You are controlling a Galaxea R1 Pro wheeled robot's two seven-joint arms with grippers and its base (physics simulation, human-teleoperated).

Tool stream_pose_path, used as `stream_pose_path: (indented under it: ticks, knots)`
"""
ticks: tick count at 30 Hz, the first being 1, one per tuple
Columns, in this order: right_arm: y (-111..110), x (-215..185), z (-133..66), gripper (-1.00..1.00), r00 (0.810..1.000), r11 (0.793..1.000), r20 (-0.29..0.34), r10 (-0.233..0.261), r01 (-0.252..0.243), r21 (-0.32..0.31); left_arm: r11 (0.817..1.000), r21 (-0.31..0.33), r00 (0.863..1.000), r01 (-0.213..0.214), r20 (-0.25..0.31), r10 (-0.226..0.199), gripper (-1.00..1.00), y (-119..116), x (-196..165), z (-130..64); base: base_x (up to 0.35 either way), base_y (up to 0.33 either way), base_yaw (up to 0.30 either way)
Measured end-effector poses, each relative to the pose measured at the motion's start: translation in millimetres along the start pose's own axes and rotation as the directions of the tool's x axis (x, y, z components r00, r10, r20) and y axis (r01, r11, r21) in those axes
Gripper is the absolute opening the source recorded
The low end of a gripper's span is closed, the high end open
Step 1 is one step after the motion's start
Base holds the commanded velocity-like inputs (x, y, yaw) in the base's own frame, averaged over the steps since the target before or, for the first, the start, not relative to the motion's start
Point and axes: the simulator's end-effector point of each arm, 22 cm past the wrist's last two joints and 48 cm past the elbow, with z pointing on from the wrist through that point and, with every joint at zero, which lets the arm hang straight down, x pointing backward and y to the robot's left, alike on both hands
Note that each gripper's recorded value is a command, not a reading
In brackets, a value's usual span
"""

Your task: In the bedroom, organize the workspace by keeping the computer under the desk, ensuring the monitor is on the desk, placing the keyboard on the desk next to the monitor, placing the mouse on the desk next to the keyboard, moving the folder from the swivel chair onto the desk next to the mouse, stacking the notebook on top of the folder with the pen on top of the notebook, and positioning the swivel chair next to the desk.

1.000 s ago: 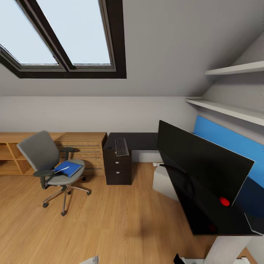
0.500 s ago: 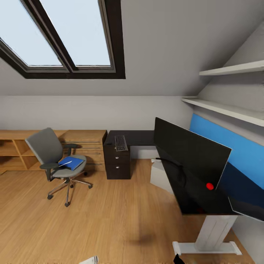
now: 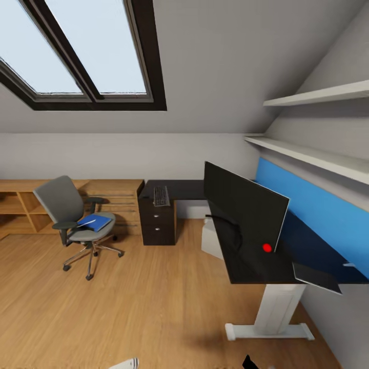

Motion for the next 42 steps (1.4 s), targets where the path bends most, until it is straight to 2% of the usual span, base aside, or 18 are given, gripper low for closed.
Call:
stream_pose_path:
  ticks: [8,14,21,27,30,33,35,36,38,39,42]
  knots:
    - [-4.9,-3.8,1.8,1.0,1.0,1.0,0.006,-0.001,0.001,0.007,1.0,0.0,1.0,-0.002,0.001,0.002,1.0,0.0,-0.2,-0.1,-0.208,-0.302,0.0]
    - [-27.6,-22.9,9.9,1.0,0.999,0.999,0.032,-0.012,0.01,0.038,1.0,-0.001,1.0,-0.002,0.001,0.002,1.0,0.5,-0.3,0.1,-0.207,-0.302,0.0]
    - [-37.6,-37.1,14.8,1.0,0.998,0.999,0.054,-0.017,0.014,0.048,1.0,-0.001,1.0,-0.001,0.002,0.001,1.0,1.0,-0.6,0.3,-0.207,-0.303,0.0]
    - [-56.7,-58.9,21.7,1.0,0.996,0.997,0.085,-0.028,0.022,0.07,1.0,0.0,1.0,0.001,0.002,-0.001,1.0,1.5,-0.8,0.6,-0.206,-0.298,0.0]
    - [-60.0,-65.4,23.5,1.0,0.995,0.997,0.094,-0.038,0.032,0.066,1.0,-0.002,1.0,0.012,0.017,-0.012,1.0,2.4,-4.2,0.8,-0.116,-0.186,0.0]
    - [-47.4,-66.6,24.0,1.0,0.994,0.999,0.098,-0.048,0.047,0.009,0.999,-0.003,0.996,0.046,0.07,-0.046,1.0,4.4,-16.3,0.5,-0.03,-0.052,0.0]
    - [-39.8,-67.7,24.3,1.0,0.993,0.998,0.102,-0.051,0.054,-0.027,0.999,-0.004,0.996,0.052,0.079,-0.051,1.0,4.8,-18.3,0.5,-0.014,-0.024,0.0]
    - [-30.5,-68.7,24.1,1.0,0.993,0.996,0.105,-0.056,0.063,-0.07,0.998,-0.004,0.995,0.055,0.085,-0.055,1.0,5.2,-19.6,0.4,-0.009,-0.015,0.0]
    - [-22.6,-73.3,24.7,1.0,0.992,0.991,0.112,-0.055,0.069,-0.118,0.998,-0.005,0.994,0.058,0.089,-0.057,1.0,5.6,-20.5,0.5,-0.006,-0.01,0.0]
    - [-19.2,-86.5,27.4,1.0,0.99,0.984,0.129,-0.054,0.074,-0.161,0.998,-0.006,0.994,0.058,0.091,-0.057,1.0,6.9,-21.3,0.7,-0.004,-0.006,0.0]
    - [-15.6,-116.0,34.0,1.0,0.987,0.973,0.153,-0.049,0.082,-0.216,0.998,-0.008,0.994,0.059,0.094,-0.058,1.0,8.3,-22.0,1.1,-0.002,-0.004,0.0]
